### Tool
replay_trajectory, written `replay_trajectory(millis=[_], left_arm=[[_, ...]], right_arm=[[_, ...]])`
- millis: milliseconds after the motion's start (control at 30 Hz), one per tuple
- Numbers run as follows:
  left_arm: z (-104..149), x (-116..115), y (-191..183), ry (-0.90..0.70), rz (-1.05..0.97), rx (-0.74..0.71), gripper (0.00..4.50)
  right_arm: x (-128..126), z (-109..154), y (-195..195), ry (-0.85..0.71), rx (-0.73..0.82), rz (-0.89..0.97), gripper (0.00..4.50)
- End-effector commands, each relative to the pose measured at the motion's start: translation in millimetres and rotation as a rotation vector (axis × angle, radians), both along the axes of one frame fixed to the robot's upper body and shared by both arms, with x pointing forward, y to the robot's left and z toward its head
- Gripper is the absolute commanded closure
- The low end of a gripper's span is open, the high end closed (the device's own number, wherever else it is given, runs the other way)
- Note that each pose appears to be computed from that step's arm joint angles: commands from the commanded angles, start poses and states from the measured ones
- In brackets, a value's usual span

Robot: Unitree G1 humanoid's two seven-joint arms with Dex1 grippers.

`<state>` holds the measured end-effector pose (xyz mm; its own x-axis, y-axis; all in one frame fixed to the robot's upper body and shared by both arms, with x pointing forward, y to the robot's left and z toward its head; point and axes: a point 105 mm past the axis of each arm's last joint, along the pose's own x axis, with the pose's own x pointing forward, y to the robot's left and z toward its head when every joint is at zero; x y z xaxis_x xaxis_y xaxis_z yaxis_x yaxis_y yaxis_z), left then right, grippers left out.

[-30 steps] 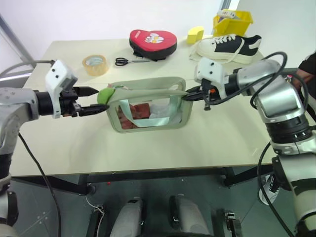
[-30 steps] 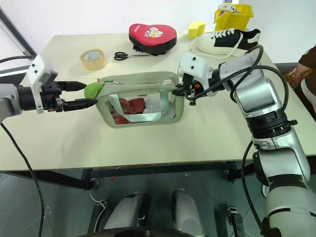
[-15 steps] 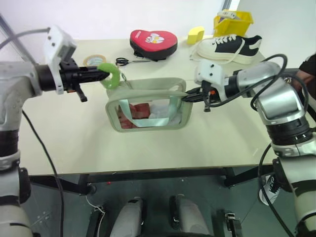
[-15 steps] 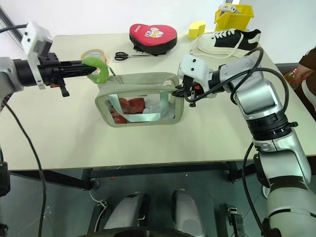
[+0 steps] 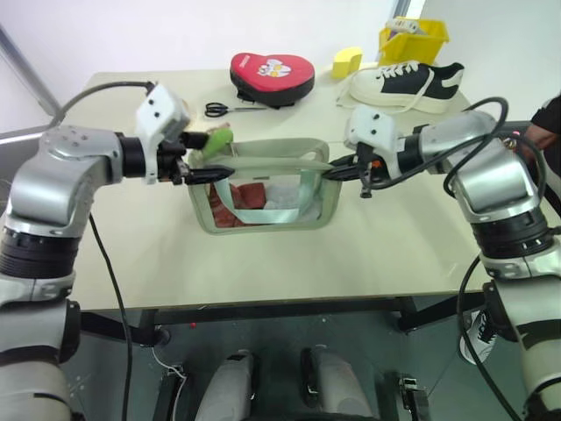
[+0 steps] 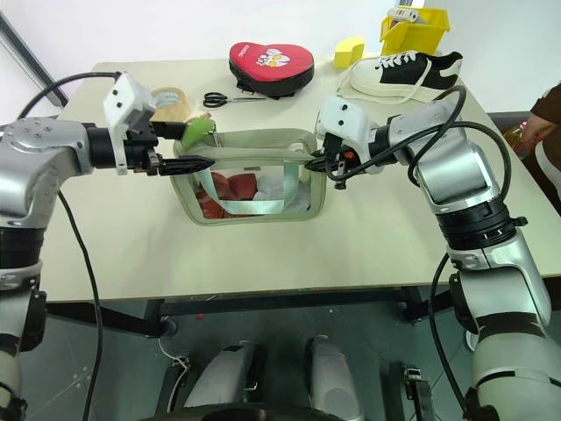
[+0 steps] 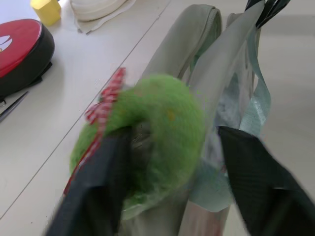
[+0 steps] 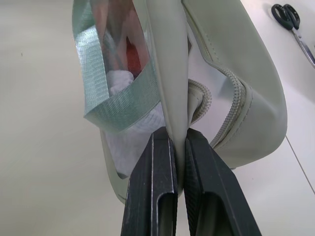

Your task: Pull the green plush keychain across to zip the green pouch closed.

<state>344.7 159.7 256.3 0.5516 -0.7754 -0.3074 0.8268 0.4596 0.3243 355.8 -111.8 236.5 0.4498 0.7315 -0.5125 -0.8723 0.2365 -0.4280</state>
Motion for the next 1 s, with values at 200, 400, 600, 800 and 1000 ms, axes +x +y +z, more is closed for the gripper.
replay_trajectory(millis=[200,400,600,800,1000], left_arm=[[4.6,-10.9,41.9,-0.002,0.062,0.091,0.92],[-29.2,-8.6,44.9,0.053,0.088,0.098,0.92],[-41.1,-2.4,39.3,0.043,0.102,0.078,0.92],[-25.1,1.7,40.1,0.003,0.118,0.045,0.92],[-15.3,1.2,34.8,-0.007,0.099,0.023,0.92]], right_arm=[[-2.8,9.6,0.9,-0.041,0.016,0.009,4.50],[-3.0,9.7,1.4,-0.037,0.013,0.012,4.50],[-2.7,10.6,1.2,-0.038,0.009,0.011,4.50],[-2.7,12.3,0.9,-0.043,0.005,0.008,4.50],[-1.9,12.3,1.0,-0.045,0.007,0.005,4.50]])
